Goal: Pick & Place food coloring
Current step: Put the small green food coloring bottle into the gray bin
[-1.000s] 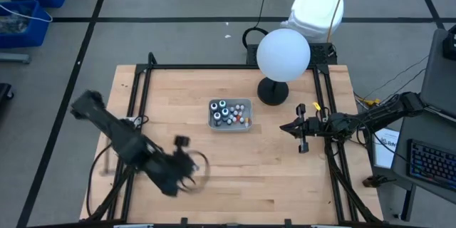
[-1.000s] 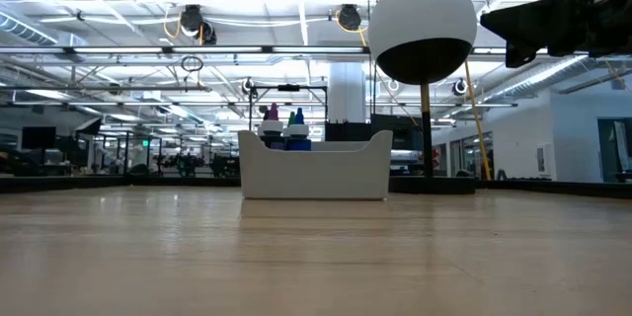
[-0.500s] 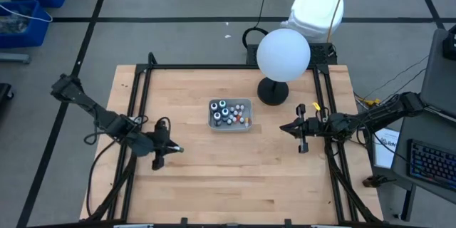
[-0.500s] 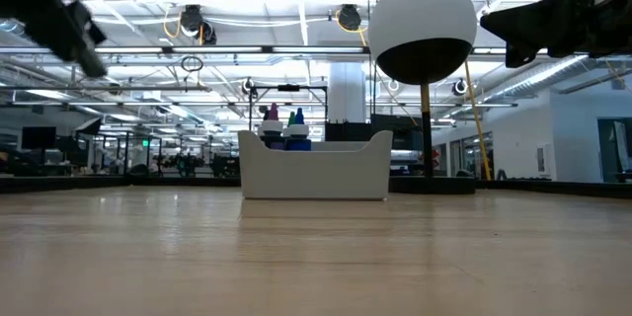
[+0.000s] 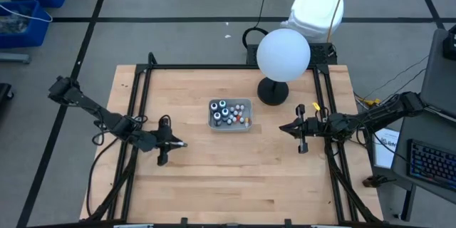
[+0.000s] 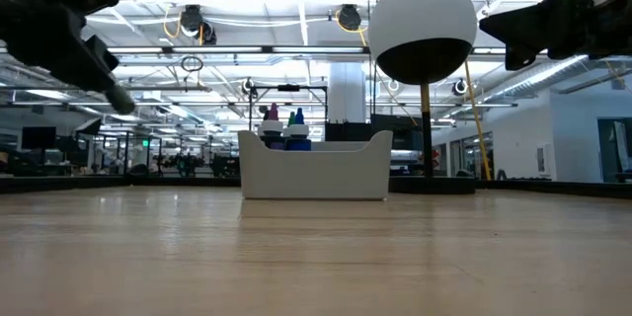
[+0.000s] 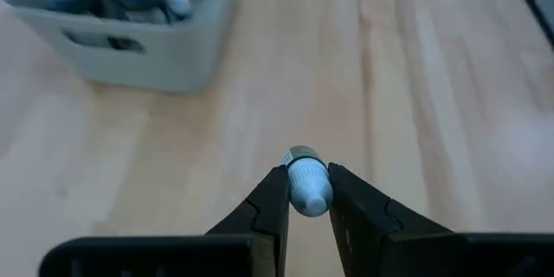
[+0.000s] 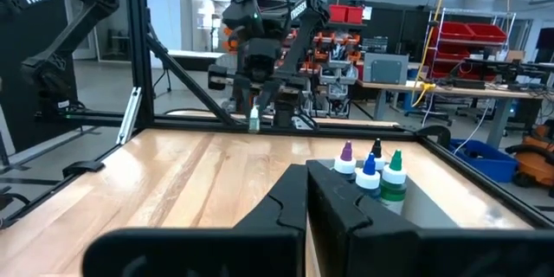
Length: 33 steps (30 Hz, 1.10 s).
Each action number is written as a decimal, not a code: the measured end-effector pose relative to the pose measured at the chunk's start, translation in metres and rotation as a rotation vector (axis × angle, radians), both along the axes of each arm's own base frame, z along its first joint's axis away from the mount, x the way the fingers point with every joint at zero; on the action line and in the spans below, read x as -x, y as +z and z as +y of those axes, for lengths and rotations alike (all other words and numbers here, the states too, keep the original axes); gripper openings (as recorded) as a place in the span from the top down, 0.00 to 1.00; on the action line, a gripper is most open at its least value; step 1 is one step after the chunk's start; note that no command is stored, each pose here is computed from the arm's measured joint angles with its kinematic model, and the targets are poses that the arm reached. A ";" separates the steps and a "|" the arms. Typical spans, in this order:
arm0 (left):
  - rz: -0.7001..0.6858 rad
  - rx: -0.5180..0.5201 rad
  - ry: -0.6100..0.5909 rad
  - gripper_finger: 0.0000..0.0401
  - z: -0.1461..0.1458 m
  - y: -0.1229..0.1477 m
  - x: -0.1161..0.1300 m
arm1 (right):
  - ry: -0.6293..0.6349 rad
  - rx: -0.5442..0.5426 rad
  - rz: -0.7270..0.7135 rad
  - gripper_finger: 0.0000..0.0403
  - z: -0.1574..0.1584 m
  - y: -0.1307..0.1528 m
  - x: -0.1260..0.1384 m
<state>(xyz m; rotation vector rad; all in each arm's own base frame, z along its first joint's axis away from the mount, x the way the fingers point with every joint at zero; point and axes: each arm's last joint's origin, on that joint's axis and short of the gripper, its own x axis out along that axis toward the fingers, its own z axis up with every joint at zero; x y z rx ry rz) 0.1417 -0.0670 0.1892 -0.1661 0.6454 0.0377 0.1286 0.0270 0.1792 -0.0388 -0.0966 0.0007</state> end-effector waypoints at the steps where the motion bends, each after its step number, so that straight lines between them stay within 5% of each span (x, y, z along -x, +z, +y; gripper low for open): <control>1: -0.014 -0.017 0.013 0.82 0.001 0.001 -0.001 | 0.000 0.002 0.001 1.00 0.000 0.000 0.000; 7: -0.085 -0.094 0.043 0.82 0.004 0.006 -0.006 | -0.061 0.068 0.005 1.00 -0.002 0.000 0.000; 14: -0.084 -0.149 0.010 0.82 0.006 0.006 -0.006 | -0.067 0.008 0.189 1.00 -0.002 -0.019 -0.001; 26: -0.085 -0.179 -0.031 0.82 0.006 0.007 -0.007 | -0.155 0.156 -0.050 1.00 -0.007 0.006 0.000; 33: -0.122 -0.160 0.113 0.82 0.016 0.010 -0.012 | -0.146 0.112 -0.021 1.00 -0.006 0.003 -0.001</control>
